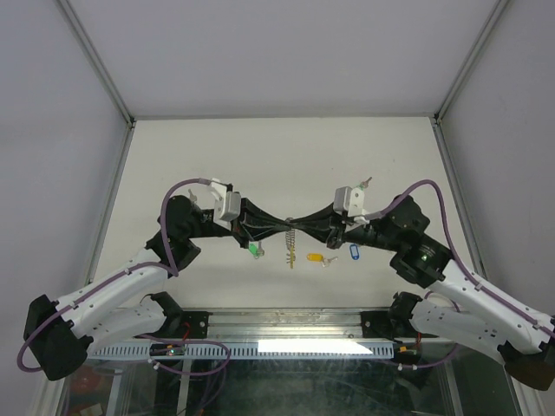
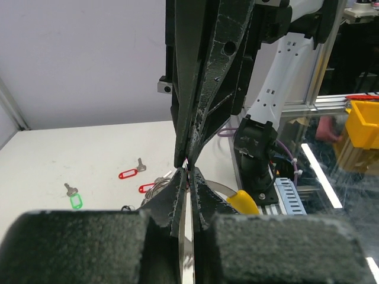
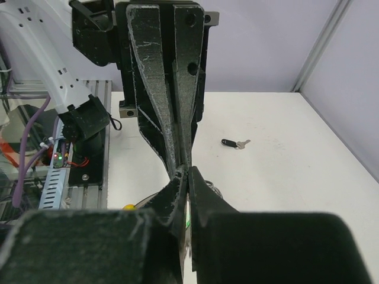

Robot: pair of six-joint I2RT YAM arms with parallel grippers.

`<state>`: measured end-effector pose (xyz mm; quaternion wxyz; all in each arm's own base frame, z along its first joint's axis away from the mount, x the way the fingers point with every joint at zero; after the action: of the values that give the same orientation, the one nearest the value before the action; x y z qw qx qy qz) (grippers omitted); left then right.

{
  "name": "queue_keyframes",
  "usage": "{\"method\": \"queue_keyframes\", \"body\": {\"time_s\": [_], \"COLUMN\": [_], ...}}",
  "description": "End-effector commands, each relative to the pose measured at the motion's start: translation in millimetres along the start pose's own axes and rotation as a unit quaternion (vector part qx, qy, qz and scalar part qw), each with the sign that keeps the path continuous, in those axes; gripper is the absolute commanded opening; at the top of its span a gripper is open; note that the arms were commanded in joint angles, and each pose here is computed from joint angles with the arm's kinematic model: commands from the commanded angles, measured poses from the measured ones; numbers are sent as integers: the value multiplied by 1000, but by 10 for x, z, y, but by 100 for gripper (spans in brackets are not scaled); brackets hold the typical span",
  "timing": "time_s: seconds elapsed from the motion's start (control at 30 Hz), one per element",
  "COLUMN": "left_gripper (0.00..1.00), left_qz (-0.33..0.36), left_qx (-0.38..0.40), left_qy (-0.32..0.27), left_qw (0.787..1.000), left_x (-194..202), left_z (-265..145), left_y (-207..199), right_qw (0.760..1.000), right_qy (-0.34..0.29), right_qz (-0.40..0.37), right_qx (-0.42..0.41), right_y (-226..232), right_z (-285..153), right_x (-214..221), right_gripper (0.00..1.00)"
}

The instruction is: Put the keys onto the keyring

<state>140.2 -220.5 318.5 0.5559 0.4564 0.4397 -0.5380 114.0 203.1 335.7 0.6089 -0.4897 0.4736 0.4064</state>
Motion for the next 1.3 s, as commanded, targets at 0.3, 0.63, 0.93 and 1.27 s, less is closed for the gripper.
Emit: {"method": "queue_keyframes", "body": {"time_s": [0.3, 0.63, 0.93, 1.27], "left_gripper": [0, 0, 0, 0], "left_qz": [39, -43, -128, -103], "left_qx": [0, -164, -193, -151], "left_qy": [10, 95, 113, 84], "left_qw": [999, 981, 966, 980], "left_x": [-13, 9, 232, 215], "left_z": [-17, -81, -81, -35], "left_y": [6, 244, 253, 223], "right_qw": [995, 889, 920, 945], "right_qy": [-22, 209, 203, 69], "right_qz": [15, 227, 258, 167], "right_qx": [92, 339, 215, 273], "right_y": [10, -242, -3, -2], "right_z": [-368, -325, -253, -608], "right_x": [-349, 150, 281, 249], "right_gripper": [63, 67, 63, 53]}}
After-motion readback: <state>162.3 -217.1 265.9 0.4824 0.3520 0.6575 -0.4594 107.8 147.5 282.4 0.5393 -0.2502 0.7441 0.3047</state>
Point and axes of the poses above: each gripper's point midway between its finger pads, its own z axis out along the fingers, its own y axis along the line the jaws close on, x = y × z, the point moved 9 cm from there along -z, back along the fingers, and after that the axes turned 3 degrees about -z, right-handed, at the moved point
